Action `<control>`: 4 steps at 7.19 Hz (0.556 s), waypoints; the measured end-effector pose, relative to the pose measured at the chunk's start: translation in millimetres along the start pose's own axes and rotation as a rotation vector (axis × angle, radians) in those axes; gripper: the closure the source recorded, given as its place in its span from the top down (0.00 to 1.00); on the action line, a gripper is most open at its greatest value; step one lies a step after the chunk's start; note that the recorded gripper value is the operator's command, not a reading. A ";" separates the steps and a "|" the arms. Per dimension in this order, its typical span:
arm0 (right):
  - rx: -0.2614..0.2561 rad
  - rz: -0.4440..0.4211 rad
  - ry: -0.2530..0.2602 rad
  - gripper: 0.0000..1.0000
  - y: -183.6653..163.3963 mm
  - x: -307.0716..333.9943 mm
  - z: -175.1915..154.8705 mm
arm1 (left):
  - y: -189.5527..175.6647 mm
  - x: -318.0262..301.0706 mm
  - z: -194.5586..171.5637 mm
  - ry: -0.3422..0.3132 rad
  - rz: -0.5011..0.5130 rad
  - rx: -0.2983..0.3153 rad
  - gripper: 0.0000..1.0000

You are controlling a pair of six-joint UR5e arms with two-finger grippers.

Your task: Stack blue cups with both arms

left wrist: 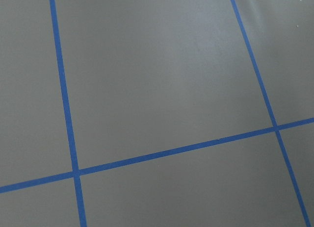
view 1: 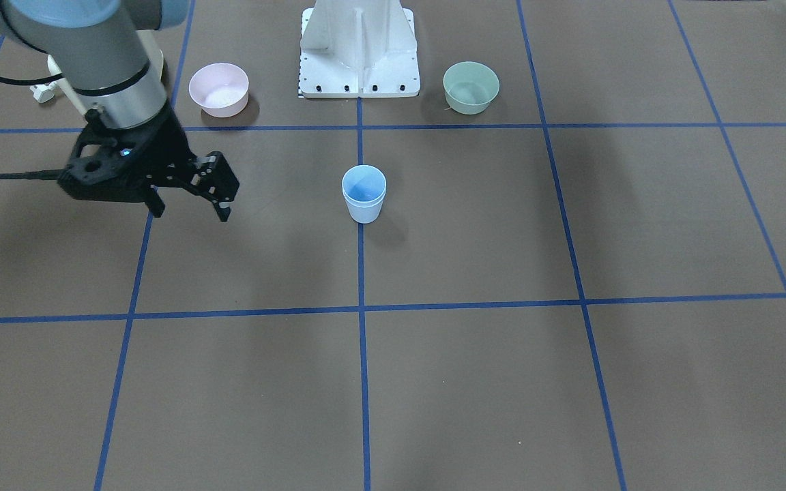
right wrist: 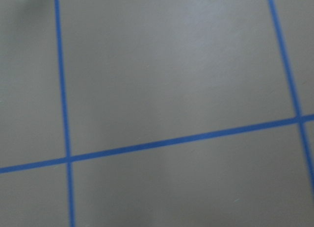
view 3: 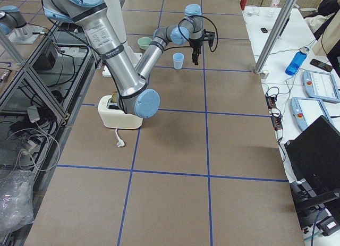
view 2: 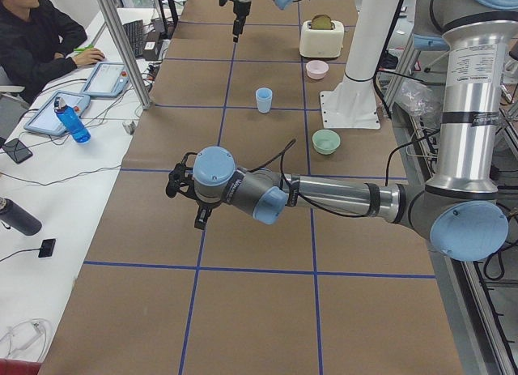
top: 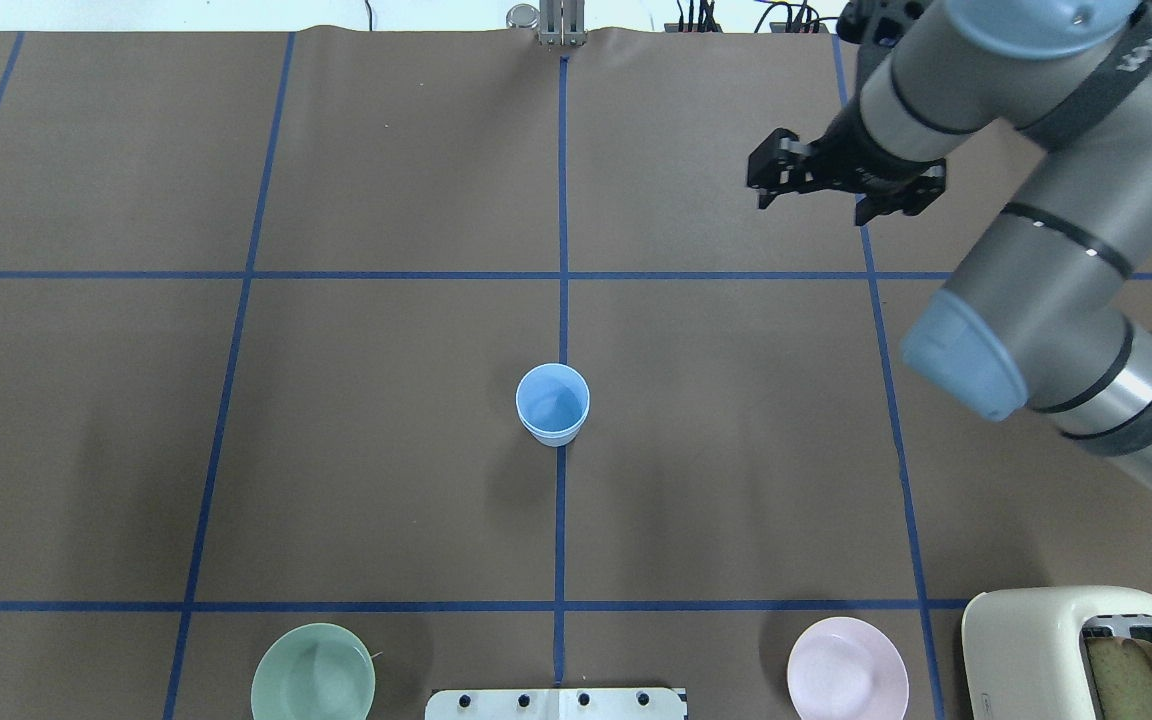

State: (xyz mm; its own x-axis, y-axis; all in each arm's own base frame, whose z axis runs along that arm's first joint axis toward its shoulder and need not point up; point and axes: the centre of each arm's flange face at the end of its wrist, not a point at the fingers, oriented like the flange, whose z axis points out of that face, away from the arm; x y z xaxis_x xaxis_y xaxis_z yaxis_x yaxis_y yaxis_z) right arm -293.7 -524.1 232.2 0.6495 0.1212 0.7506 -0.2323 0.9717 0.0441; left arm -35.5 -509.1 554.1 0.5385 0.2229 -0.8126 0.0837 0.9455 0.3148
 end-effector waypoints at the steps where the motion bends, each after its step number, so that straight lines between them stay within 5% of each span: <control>1: -0.003 -0.056 0.026 1.00 -28.8 59.4 -9.6 | 1.5 -1.6 0.8 0.000 -0.003 -0.002 0.98; 4: -0.055 -0.176 0.084 1.00 -89.8 257.5 -31.2 | 4.3 -3.1 1.5 0.000 -0.006 -0.004 0.98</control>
State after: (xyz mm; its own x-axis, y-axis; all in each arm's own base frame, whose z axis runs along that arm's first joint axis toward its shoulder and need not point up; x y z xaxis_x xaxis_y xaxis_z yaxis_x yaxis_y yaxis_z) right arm -83.0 -573.8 401.0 0.7350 -0.0372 0.6771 -0.0712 0.9887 0.1316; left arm -35.5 -506.0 558.7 0.5381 0.2172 -0.8144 0.0835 0.9478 0.3079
